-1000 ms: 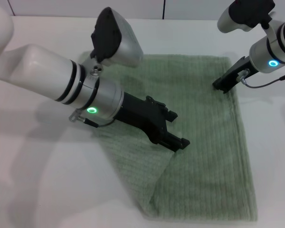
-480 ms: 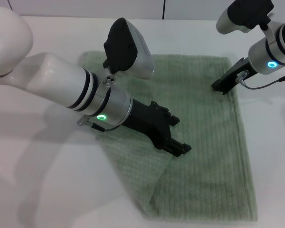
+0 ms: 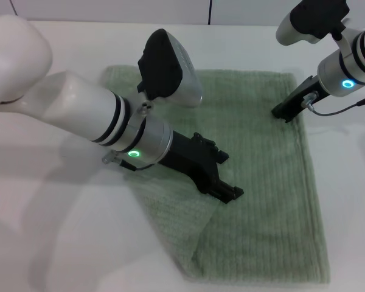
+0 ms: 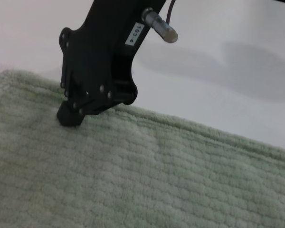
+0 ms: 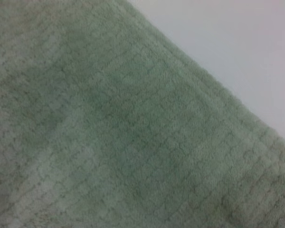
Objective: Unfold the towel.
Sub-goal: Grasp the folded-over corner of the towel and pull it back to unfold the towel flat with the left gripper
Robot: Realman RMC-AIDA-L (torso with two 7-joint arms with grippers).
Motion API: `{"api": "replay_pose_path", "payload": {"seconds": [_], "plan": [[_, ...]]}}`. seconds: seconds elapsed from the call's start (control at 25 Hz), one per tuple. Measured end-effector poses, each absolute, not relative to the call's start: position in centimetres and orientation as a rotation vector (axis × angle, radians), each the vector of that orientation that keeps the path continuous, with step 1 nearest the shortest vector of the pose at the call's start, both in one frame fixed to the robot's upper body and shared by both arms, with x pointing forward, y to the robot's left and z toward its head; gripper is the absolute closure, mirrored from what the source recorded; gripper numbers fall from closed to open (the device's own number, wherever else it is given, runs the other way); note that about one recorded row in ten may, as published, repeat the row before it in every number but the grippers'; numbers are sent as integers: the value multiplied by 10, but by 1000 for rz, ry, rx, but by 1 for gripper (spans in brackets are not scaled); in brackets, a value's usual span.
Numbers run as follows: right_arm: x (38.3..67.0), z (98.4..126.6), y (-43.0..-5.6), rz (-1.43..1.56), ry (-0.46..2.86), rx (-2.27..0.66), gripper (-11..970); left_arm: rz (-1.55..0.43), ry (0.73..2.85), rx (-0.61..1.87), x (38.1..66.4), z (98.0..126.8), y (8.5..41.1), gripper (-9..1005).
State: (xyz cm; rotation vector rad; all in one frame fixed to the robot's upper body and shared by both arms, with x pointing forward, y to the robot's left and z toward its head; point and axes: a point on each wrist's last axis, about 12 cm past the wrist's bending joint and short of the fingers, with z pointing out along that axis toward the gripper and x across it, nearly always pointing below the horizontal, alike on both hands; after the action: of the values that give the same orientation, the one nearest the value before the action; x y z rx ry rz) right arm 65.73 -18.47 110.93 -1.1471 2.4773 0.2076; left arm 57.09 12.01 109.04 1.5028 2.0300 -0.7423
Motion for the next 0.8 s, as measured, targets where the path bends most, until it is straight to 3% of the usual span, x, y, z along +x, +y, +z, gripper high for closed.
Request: {"api": "replay_pose_path", "payload": {"seconds": [0.52,0.8], "plan": [[658,1110,-186,203,2477,-1146,958,-697,2019,1561,568,1086,115,222],[658,1110,-186,202,2477,-1146,958,-655,2064,1589,571,1088,120,440]]}}
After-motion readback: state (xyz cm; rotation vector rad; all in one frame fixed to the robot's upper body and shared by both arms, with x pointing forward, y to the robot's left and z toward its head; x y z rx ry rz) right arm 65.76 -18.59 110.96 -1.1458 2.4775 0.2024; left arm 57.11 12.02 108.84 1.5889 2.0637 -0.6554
